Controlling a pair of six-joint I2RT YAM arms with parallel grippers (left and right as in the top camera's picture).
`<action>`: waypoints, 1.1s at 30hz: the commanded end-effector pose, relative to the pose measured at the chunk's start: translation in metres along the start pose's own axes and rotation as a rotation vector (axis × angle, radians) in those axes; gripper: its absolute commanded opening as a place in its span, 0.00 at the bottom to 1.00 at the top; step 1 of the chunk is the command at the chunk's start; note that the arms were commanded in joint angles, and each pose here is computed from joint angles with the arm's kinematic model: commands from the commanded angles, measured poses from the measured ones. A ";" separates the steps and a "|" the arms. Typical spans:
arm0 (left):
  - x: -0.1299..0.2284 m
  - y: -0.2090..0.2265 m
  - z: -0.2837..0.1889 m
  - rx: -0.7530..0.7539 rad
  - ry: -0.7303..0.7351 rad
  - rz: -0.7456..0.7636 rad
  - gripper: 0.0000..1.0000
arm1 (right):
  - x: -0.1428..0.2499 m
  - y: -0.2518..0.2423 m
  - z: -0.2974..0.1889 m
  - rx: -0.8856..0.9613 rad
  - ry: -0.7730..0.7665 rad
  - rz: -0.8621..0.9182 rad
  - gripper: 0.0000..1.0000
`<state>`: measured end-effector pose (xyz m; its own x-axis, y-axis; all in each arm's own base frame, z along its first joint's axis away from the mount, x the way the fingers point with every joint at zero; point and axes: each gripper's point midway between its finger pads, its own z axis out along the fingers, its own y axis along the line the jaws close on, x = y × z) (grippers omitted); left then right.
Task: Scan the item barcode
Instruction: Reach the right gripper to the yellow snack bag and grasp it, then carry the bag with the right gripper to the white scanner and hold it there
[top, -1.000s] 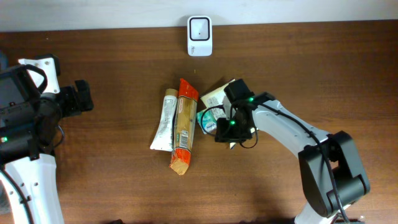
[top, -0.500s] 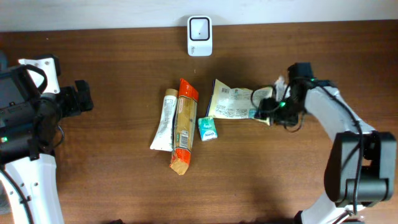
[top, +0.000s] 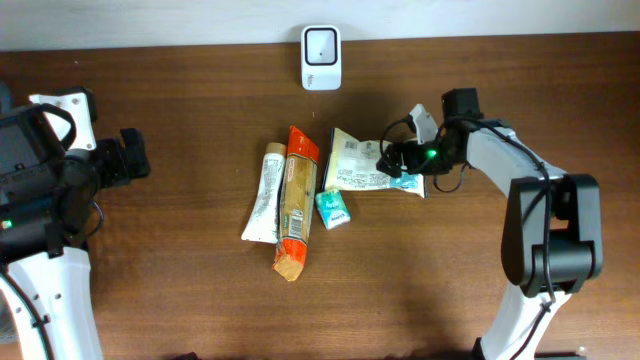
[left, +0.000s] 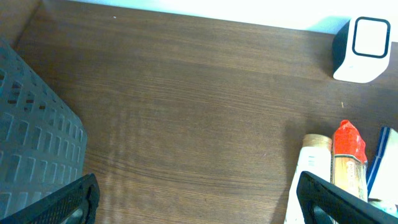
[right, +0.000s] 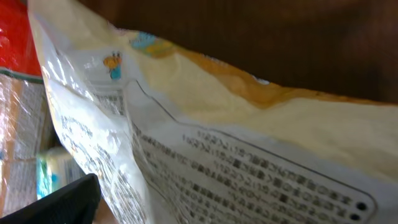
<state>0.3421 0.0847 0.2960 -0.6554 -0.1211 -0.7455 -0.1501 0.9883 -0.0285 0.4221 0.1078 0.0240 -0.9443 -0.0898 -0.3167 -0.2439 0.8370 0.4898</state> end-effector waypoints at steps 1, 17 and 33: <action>-0.003 0.001 -0.003 -0.009 -0.013 -0.004 0.99 | 0.012 -0.011 0.029 0.014 0.054 0.063 0.95; -0.003 0.001 -0.003 -0.009 -0.013 -0.004 0.99 | -0.010 0.030 -0.088 -0.269 -0.071 0.139 0.04; -0.003 0.001 -0.003 -0.009 -0.013 -0.004 0.99 | 0.001 0.139 -0.212 -0.410 -0.258 -0.048 0.04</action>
<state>0.3421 0.0847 0.2962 -0.6549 -0.1209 -0.7460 -0.1501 0.9883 -0.0284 0.3452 0.1025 0.2426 -0.8842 0.0647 -0.4626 -0.3407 0.5884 0.7333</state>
